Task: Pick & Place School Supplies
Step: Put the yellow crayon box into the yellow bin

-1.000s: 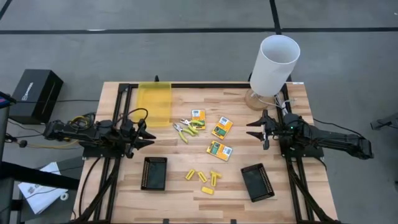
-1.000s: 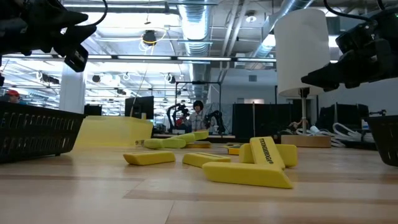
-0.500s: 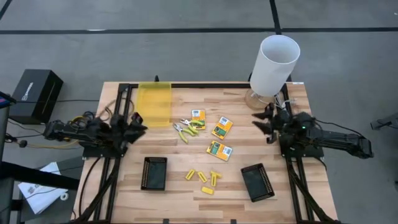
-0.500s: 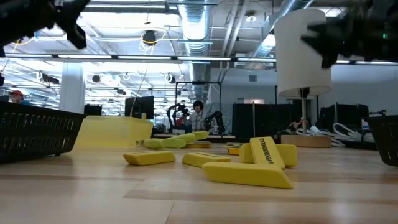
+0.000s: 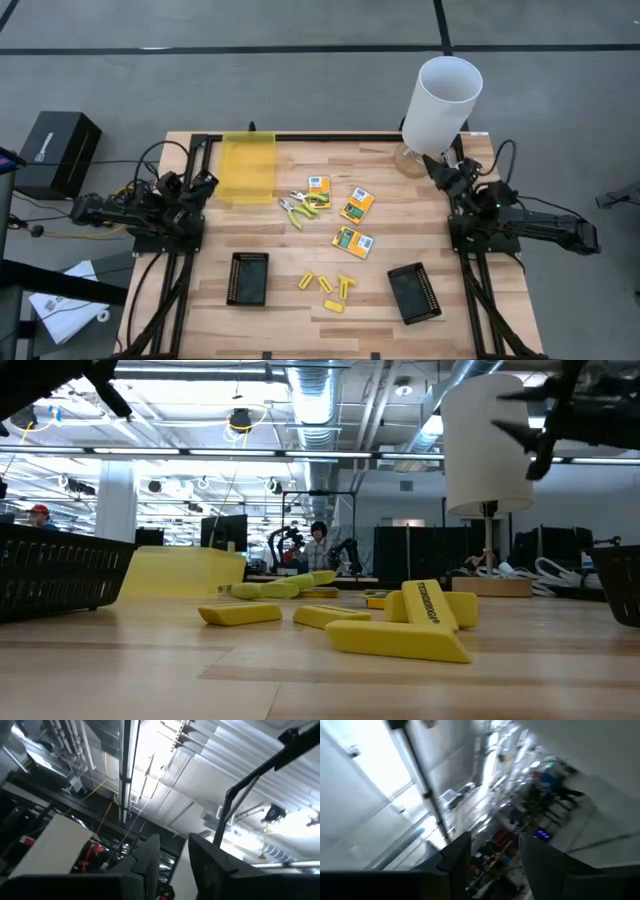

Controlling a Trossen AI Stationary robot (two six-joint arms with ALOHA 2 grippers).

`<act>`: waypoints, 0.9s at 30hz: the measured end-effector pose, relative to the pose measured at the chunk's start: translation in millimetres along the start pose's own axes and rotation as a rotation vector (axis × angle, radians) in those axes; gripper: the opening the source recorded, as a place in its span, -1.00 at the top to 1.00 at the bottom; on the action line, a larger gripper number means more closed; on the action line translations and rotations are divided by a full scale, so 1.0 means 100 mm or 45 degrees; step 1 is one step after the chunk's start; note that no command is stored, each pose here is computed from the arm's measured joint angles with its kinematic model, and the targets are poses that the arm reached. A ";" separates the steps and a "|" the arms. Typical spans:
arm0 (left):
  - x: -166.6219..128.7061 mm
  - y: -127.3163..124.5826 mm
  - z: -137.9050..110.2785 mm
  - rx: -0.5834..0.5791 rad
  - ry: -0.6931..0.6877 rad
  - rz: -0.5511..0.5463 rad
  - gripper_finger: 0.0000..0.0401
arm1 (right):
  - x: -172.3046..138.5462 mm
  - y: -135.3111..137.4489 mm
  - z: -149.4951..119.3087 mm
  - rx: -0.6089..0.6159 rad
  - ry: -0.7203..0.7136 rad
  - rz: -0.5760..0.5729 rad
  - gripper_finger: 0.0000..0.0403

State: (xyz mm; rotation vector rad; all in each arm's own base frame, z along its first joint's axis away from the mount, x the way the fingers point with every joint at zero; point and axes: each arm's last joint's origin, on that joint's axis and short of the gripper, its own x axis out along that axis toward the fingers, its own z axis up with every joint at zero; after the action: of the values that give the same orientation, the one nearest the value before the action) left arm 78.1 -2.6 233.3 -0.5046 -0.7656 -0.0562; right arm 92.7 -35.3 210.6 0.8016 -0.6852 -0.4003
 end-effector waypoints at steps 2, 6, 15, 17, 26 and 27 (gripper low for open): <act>0.00 0.00 0.00 0.001 -0.001 0.002 0.51 | 0.00 -0.04 -0.02 -0.016 -0.008 -0.073 0.21; 0.00 0.00 0.00 0.001 -0.002 0.004 0.51 | 0.00 -0.07 -0.03 -0.009 -0.004 -0.128 0.21; 0.00 0.01 0.01 -0.001 -0.018 0.036 0.51 | 0.00 -0.14 -0.06 0.036 -0.023 -0.241 0.21; 0.00 0.01 0.01 -0.006 -0.019 0.036 0.51 | -0.01 -0.18 -0.06 0.100 -0.067 -0.323 0.21; 0.00 -0.02 0.08 -0.100 -0.121 -0.008 0.51 | 0.01 0.06 0.09 0.327 -0.121 0.059 0.21; -0.01 -0.04 0.12 -0.079 -0.170 -0.025 0.51 | 0.01 0.14 0.15 0.308 -0.152 0.148 0.21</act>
State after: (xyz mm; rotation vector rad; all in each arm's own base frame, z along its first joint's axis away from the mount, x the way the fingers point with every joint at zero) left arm 68.7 -0.5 241.8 -0.5638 -0.9016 -0.0656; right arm 84.1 -34.9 228.8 0.9665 -0.8990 -0.2635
